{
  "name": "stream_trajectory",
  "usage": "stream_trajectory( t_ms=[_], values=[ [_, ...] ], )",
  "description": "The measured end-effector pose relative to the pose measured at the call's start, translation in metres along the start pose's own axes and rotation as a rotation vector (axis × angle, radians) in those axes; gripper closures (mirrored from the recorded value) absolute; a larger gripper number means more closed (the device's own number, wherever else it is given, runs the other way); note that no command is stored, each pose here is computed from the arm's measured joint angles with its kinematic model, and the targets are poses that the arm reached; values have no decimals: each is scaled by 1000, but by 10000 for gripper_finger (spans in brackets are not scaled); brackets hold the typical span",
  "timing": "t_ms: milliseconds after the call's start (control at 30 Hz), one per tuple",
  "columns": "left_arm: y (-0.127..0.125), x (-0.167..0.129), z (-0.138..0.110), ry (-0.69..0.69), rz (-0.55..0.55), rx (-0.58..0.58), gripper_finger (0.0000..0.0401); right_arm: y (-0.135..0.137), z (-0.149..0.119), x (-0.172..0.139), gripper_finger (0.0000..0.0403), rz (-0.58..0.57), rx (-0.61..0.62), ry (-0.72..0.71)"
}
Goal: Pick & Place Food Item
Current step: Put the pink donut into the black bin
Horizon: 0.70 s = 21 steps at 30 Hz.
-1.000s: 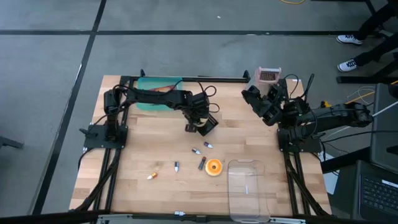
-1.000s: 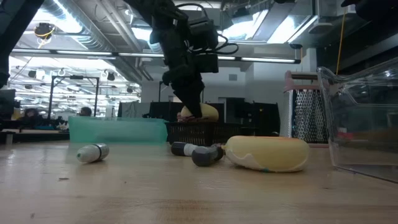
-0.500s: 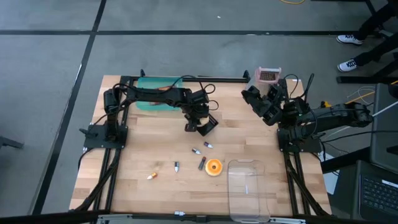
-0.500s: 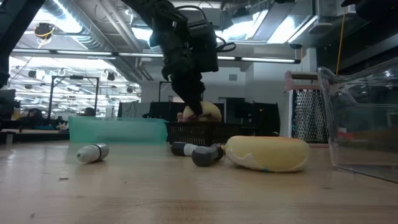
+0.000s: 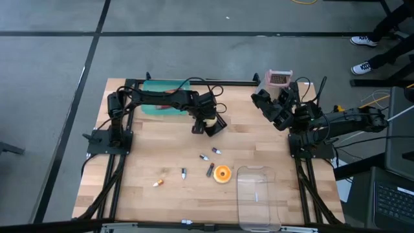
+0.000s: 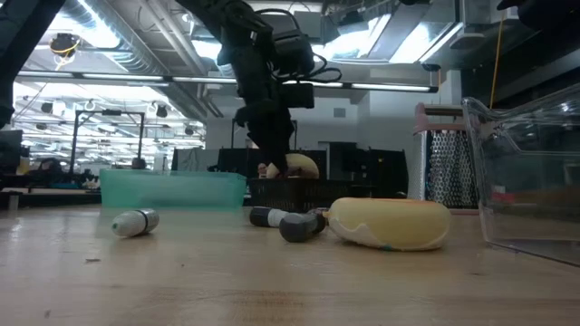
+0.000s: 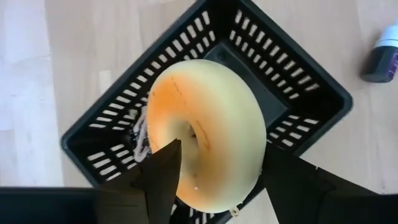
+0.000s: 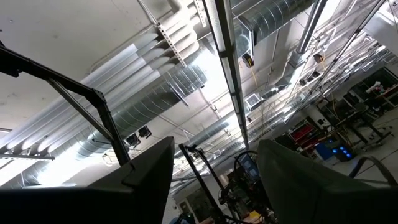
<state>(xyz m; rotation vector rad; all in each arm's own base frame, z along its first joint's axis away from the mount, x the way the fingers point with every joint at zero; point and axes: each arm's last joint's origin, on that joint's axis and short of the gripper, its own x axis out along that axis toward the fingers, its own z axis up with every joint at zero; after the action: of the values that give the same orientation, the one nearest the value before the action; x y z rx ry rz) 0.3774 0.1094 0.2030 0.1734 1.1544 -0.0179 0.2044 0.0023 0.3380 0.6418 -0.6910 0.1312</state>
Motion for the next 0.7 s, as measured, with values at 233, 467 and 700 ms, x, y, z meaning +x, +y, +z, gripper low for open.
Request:
stream_trajectory(
  t_ms=[233, 467, 700],
  values=[
    [4, 0, -1, 13, 48, -31, 213, 0, 0, 0, 175, 0, 2, 0],
    [11, -1, -3, 23, 92, -42, 264, 0, 0, 0, 175, 0, 1, 0],
    [12, -7, -5, 7, 53, -74, 366, 0, 0, 0, 175, 0, 2, 0]
  ],
)
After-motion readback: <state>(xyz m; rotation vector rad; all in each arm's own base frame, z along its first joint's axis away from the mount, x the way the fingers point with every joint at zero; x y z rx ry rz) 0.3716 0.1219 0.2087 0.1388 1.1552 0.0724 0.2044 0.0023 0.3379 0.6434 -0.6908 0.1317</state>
